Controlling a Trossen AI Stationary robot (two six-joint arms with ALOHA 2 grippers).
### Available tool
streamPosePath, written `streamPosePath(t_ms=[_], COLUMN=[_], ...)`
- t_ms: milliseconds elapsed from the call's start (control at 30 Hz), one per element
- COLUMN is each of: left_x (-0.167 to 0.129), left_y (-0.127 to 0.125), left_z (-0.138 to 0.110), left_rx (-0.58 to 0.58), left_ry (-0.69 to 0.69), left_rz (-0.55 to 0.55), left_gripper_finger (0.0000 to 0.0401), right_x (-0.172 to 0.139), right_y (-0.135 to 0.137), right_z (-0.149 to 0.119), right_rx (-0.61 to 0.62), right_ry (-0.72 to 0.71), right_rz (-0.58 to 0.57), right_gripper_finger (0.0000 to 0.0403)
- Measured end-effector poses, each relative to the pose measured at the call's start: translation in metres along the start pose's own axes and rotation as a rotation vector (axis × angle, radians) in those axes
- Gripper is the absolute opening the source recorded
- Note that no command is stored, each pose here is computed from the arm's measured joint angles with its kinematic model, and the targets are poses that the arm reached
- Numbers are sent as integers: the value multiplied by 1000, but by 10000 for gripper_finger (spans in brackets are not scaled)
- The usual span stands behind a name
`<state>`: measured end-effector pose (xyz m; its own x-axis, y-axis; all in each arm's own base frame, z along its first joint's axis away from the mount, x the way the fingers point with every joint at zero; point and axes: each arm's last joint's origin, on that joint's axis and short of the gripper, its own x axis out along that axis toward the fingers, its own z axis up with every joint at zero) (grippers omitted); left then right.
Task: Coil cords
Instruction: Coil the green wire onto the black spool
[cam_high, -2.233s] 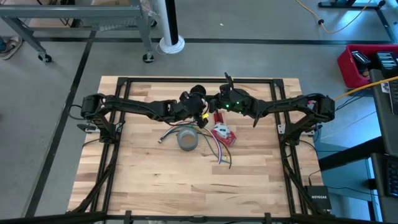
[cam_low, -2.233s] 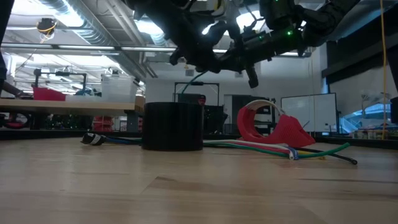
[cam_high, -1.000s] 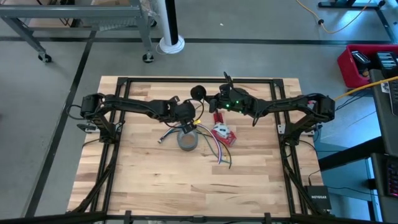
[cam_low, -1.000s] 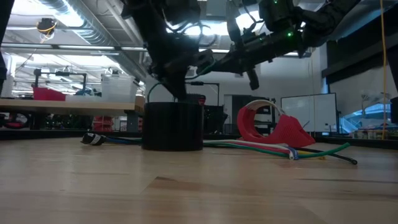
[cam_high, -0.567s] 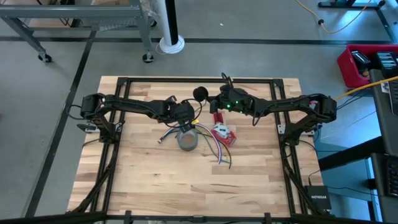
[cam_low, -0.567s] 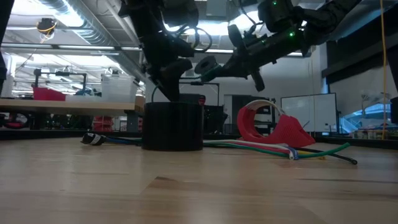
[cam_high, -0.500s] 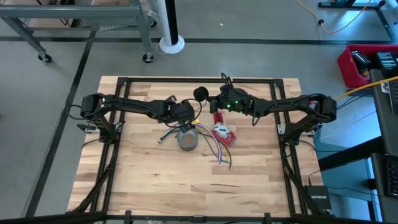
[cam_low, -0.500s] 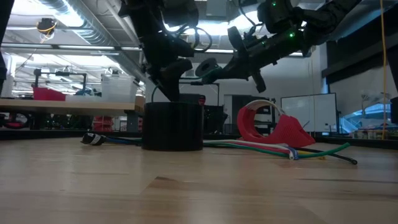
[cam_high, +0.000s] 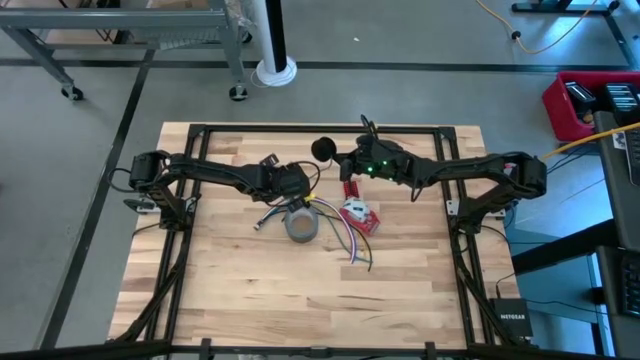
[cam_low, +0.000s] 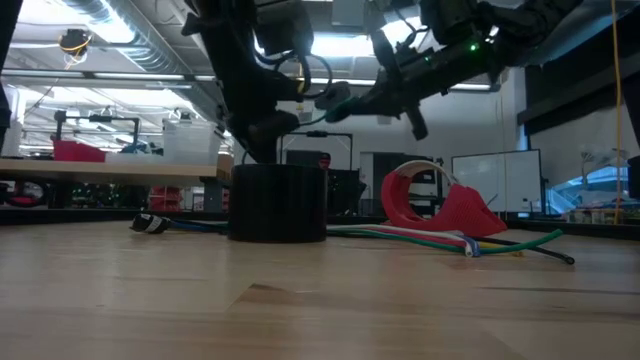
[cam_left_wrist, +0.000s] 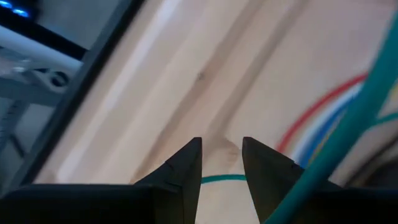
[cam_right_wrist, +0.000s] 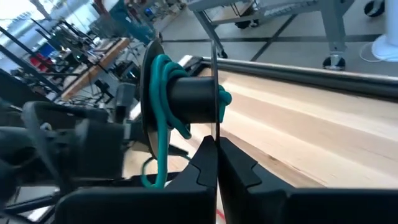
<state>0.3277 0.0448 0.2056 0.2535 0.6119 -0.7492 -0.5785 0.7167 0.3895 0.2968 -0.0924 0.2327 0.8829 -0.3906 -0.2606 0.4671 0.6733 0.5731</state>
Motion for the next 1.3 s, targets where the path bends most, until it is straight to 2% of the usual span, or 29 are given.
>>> streamPosePath(t_ms=[133,433,567,733,867,1067,1300], left_x=[1,-1,-6,-10,-12,-16,-19], left_y=[2,3,5,2,0,-5,4], left_z=[-2,-2,1,8,8,4,-20], left_rx=[7,6,0,17,28,23,-16], left_ry=[-16,-27,-57,-125,-135,-128,32], left_rz=[69,78,70,45,39,37,184], left_gripper_finger=[109,106,75,15,10,5,3], right_x=[-4,-5,-5,-5,-5,-5,-5], right_y=[3,1,2,2,2,1,-2], right_z=[4,2,3,3,3,3,-1], right_rx=[-1,-19,-17,-18,-18,-20,-27], right_ry=[-11,14,4,1,1,-9,45], right_rz=[21,1,9,11,11,-14,-38], right_gripper_finger=[3,3,3,3,3,3,3])
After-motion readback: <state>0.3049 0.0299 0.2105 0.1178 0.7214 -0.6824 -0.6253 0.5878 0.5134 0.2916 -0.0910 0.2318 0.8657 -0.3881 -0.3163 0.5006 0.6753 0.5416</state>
